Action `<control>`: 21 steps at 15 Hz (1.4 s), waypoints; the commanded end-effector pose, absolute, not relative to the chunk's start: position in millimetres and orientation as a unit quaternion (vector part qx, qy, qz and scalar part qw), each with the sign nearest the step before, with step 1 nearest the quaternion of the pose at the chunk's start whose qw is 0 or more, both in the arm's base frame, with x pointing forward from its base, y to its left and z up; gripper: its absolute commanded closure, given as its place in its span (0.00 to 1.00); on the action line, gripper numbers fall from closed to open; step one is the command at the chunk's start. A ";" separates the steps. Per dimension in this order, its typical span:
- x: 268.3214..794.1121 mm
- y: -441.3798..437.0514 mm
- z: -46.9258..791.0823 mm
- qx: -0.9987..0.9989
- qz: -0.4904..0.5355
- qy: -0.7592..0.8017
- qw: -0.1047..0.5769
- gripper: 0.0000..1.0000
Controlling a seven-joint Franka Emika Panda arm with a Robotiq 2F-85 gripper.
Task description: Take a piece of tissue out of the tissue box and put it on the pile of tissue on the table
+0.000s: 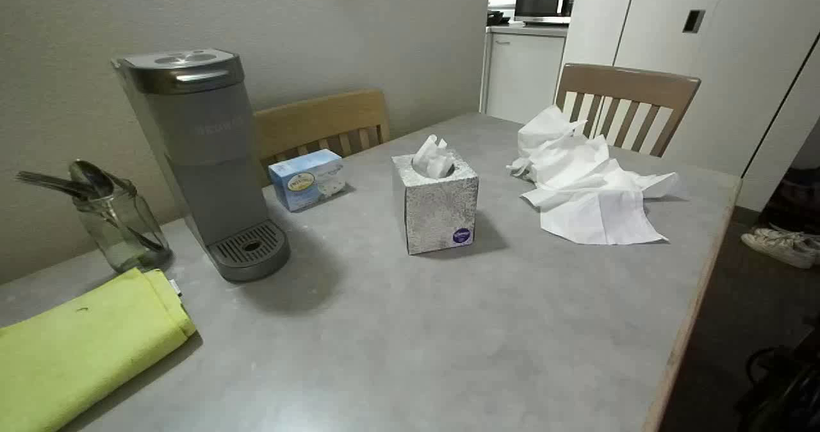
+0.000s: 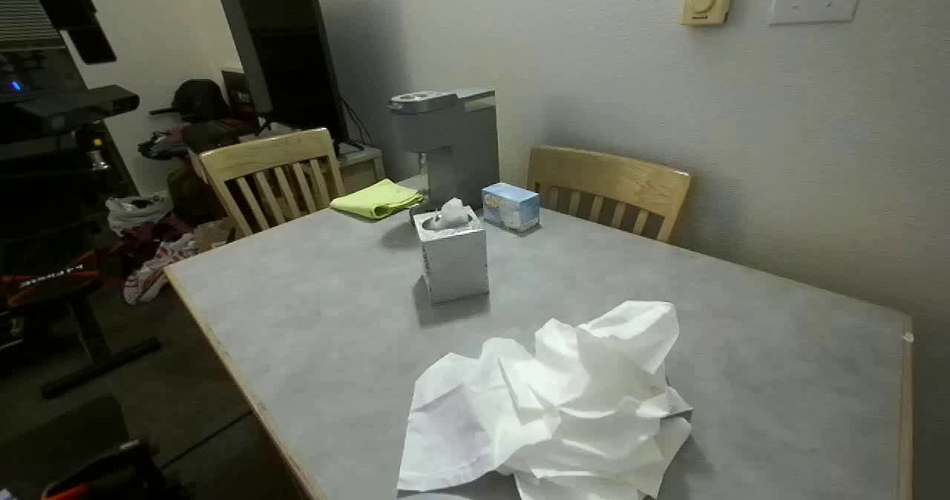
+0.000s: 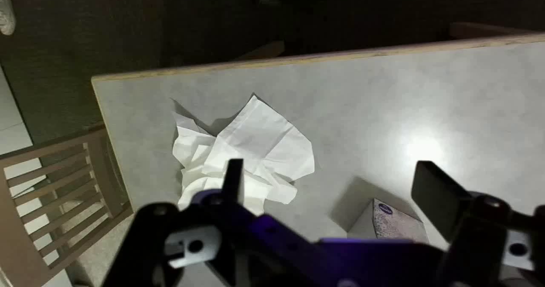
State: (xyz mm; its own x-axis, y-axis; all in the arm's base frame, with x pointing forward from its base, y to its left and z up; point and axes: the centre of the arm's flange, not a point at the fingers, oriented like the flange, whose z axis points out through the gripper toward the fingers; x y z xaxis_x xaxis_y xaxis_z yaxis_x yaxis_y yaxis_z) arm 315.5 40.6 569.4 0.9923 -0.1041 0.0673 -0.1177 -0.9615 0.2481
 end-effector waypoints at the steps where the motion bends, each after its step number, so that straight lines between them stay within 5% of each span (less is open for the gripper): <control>1: 315.5 40.6 569.4 0.990 0.027 -0.056 0.127 0.00; 9: 343.8 23.1 570.3 0.991 0.036 -0.047 0.121 0.00; 21: 512.5 24.1 530.1 0.999 0.033 0.012 0.033 0.00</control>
